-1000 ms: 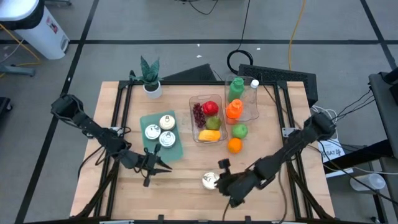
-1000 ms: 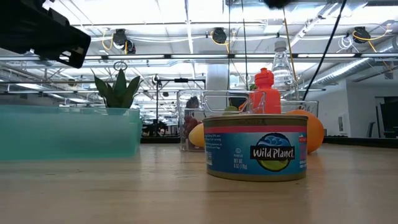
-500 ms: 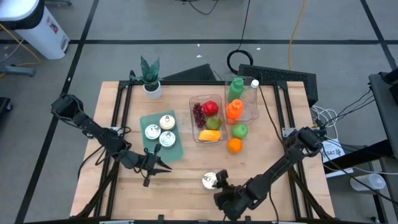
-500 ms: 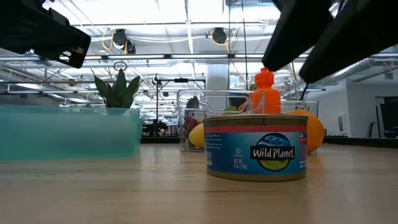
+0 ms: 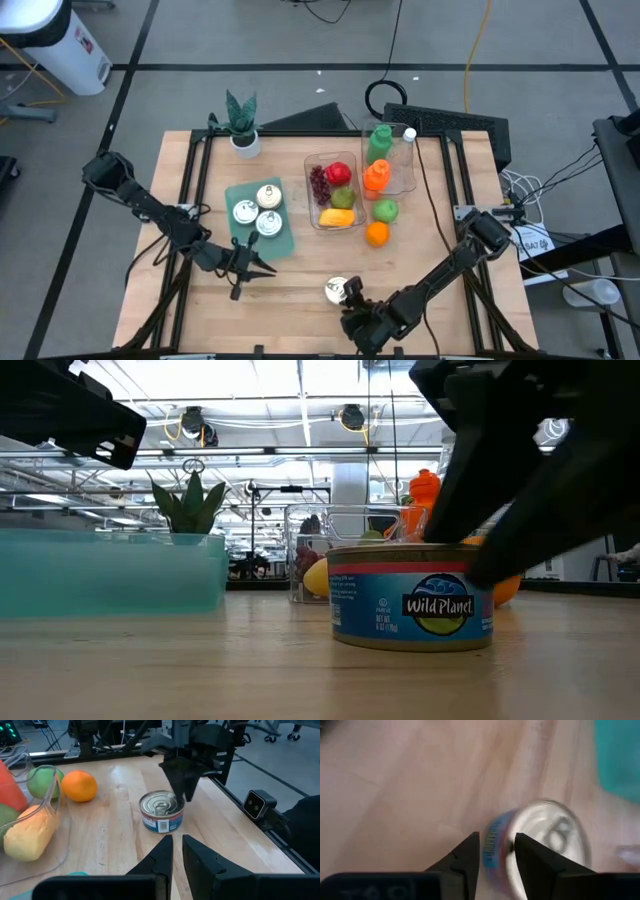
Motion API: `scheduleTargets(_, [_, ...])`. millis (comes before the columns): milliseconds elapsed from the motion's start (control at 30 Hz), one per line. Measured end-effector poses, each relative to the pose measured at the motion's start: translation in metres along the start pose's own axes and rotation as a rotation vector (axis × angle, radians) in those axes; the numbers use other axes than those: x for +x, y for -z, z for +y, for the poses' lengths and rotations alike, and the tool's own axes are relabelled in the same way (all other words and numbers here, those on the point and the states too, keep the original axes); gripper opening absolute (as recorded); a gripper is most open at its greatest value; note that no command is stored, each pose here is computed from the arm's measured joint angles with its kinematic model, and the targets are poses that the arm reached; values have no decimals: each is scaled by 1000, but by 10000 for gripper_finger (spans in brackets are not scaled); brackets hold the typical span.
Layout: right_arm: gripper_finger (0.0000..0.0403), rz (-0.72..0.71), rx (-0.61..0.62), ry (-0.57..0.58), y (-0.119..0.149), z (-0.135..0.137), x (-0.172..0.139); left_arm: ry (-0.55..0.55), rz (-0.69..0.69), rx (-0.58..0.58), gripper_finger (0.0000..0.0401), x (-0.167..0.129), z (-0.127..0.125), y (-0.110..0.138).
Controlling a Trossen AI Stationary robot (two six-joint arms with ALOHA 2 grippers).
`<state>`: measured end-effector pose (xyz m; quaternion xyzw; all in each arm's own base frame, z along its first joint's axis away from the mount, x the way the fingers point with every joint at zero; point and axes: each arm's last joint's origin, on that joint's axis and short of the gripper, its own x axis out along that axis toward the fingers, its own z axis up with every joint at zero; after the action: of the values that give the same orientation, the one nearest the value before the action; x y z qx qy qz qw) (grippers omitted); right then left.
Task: Pick & Place Food Item
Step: Put the blue tuna can into the green bin
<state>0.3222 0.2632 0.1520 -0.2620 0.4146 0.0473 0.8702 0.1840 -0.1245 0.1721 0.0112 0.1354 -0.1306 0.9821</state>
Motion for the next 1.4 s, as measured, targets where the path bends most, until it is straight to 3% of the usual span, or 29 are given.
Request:
scheduleTargets(300, [91, 15, 41, 51, 7, 0, 9, 12, 0, -12, 51, 0, 0, 0])
scheduleTargets(567, [51, 67, 111, 12, 25, -5, 20, 45, 21, 1, 51, 3, -2, 4])
scheduleTargets(733, [16, 109, 133, -32, 33, -9, 26, 85, 9, 68, 51, 12, -6, 9])
scheduleTargets(1033, [1, 123, 232, -125, 31, -19, 35, 76, 19, 256, 51, 67, -24, -6])
scheduleTargets(1200, [0, 90, 272, -162, 25, -24, 34, 75, 94, 331, 52, 104, -33, -1])
scheduleTargets(1400, [0, 55, 319, -177, 19, -29, 27, 68, 148, 424, 97, 129, -39, 9])
